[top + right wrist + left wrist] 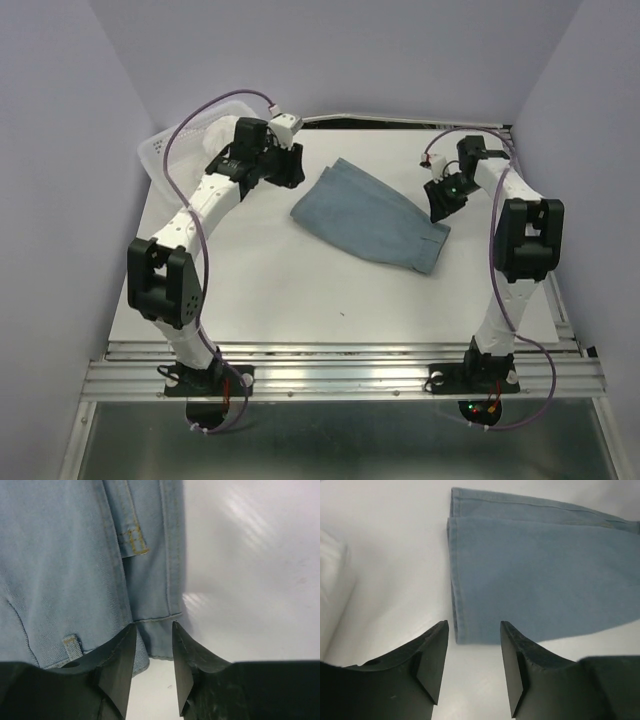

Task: Fold and stack the skirts
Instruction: Fold the skirt

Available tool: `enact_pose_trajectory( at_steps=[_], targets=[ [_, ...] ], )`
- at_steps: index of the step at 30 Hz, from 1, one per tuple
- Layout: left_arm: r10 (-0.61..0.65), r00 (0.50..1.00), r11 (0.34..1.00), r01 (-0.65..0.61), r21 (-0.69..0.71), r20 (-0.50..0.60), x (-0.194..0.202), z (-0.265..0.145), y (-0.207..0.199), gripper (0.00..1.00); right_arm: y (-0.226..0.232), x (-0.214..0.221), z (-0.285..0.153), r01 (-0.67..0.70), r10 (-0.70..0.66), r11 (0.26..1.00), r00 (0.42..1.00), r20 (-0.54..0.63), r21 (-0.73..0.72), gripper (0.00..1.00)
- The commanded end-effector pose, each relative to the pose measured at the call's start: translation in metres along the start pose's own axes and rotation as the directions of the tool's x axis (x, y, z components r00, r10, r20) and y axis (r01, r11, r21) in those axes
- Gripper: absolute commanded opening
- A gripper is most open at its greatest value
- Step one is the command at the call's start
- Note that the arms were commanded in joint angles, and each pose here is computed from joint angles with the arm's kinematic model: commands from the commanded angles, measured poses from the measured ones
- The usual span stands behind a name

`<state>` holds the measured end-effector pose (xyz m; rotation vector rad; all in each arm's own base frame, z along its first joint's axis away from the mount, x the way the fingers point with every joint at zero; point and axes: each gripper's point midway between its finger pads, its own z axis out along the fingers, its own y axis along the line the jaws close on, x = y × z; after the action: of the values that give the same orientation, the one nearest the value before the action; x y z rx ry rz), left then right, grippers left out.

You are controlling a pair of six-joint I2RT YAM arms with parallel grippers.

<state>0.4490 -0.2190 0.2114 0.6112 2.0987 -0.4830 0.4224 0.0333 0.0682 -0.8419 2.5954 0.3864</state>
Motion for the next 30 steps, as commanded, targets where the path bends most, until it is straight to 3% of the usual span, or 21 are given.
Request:
enact_pose_trajectory(
  at_steps=[1, 5, 8, 11, 17, 23, 25, 26, 27, 28, 29, 30],
  targets=[
    [-0.268, 0.947, 0.955, 0.285, 0.083, -0.177, 0.077, 0.005, -0.018, 0.53, 0.022, 0.024, 0.007, -0.106, 0.096, 0.989, 0.99, -0.1, -0.102, 0.39],
    [-0.365, 0.888, 0.908, 0.406, 0.105, -0.279, 0.113, 0.011, -0.023, 0.41, 0.045, 0.046, 0.015, -0.158, 0.126, 0.967, 0.978, -0.164, -0.2, 0.25],
    [-0.421, 0.853, 0.866, 0.479, 0.141, -0.308, 0.133, 0.022, -0.033, 0.37, 0.062, 0.052, 0.013, -0.192, 0.155, 0.95, 0.975, -0.159, -0.247, 0.03],
    [-0.454, 0.827, 0.841, 0.52, 0.147, -0.331, 0.141, 0.034, -0.036, 0.34, 0.079, 0.066, 0.013, -0.233, 0.186, 0.929, 0.965, -0.183, -0.287, 0.01],
    [-0.466, 0.84, 0.843, 0.517, 0.148, -0.279, 0.12, 0.092, -0.015, 0.32, 0.117, 0.07, 0.01, -0.363, 0.312, 0.842, 0.931, -0.188, -0.4, 0.01],
    [-0.391, 0.897, 0.901, 0.419, 0.114, -0.207, 0.079, 0.147, 0.025, 0.28, 0.166, 0.053, 0.017, -0.484, 0.454, 0.715, 0.87, -0.191, -0.505, 0.09],
    [-0.356, 0.92, 0.924, 0.373, 0.084, -0.162, 0.062, 0.157, 0.042, 0.29, 0.184, 0.045, 0.024, -0.544, 0.537, 0.645, 0.823, -0.187, -0.537, 0.15],
    [-0.352, 0.925, 0.929, 0.364, 0.07, -0.143, 0.056, 0.157, 0.05, 0.31, 0.203, 0.041, 0.027, -0.533, 0.524, 0.644, 0.83, -0.191, -0.548, 0.17],
    [-0.345, 0.929, 0.933, 0.355, 0.058, -0.134, 0.051, 0.156, 0.055, 0.33, 0.212, 0.021, 0.022, -0.5, 0.535, 0.65, 0.836, -0.122, -0.572, 0.21],
    [-0.304, 0.949, 0.95, 0.309, 0.053, -0.085, 0.027, 0.152, 0.062, 0.39, 0.226, 0.023, 0.024, -0.492, 0.529, 0.647, 0.84, -0.122, -0.582, 0.39],
    [-0.282, 0.957, 0.959, 0.284, 0.02, -0.064, 0.018, 0.147, 0.07, 0.43, 0.245, 0.012, 0.014, -0.474, 0.524, 0.638, 0.845, -0.109, -0.607, 0.48],
    [-0.255, 0.966, 0.967, 0.256, 0.008, -0.038, 0.005, 0.14, 0.072, 0.45, 0.245, 0.004, 0.009, -0.458, 0.531, 0.637, 0.844, -0.078, -0.62, 0.49]
  ],
)
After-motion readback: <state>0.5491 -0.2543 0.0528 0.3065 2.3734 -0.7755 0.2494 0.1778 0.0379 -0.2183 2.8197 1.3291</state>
